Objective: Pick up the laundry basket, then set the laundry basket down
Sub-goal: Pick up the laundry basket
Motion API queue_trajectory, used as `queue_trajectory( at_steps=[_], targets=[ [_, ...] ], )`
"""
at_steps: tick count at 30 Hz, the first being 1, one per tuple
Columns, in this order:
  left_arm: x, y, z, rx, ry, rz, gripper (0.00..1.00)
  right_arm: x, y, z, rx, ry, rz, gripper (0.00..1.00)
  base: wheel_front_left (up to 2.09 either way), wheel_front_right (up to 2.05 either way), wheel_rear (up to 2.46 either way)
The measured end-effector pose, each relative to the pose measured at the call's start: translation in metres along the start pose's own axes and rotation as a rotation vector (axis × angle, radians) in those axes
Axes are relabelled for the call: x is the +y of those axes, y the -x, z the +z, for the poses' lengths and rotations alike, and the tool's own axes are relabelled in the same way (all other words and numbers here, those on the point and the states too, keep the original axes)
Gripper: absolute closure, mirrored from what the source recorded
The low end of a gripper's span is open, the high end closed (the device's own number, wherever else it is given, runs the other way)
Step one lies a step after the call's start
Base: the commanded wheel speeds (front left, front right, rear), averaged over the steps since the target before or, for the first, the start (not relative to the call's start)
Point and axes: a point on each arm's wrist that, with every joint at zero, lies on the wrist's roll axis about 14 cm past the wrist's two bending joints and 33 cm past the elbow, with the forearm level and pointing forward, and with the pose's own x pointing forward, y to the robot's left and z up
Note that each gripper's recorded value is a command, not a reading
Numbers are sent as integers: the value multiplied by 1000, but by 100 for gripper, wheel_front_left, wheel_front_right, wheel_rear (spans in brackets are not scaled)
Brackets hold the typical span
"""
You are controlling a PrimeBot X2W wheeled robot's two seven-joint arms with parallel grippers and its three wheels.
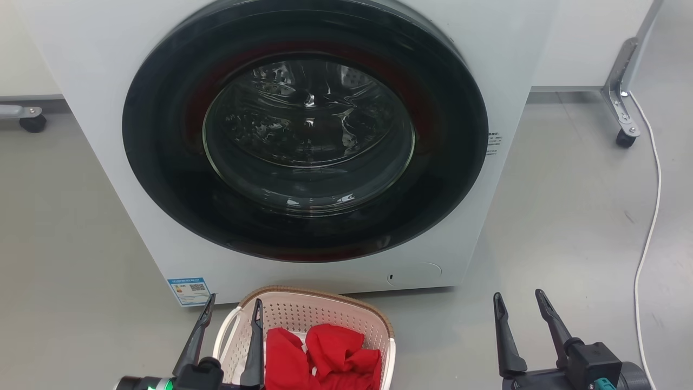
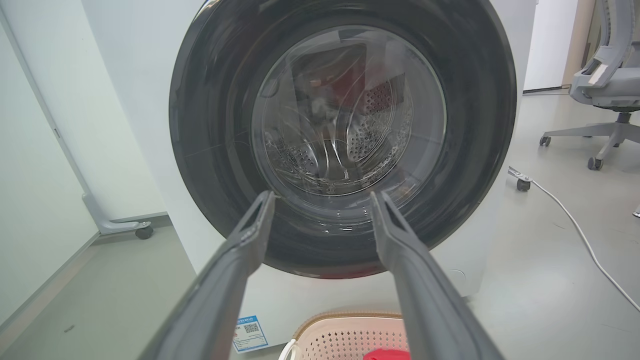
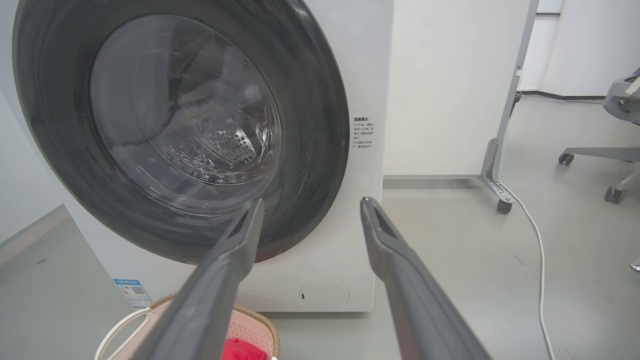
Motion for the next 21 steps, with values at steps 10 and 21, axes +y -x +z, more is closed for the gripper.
queue_trajectory(
  at_steps=[10,21],
  targets=[
    [1,3,-5,17,2,4,0,-1,0,-1,3,-3,-1,0,0,0,0],
    [6,-9,-20,58,8,15,0,-9,-14,-6,13,-17,-13,0,0,0,0]
  ],
)
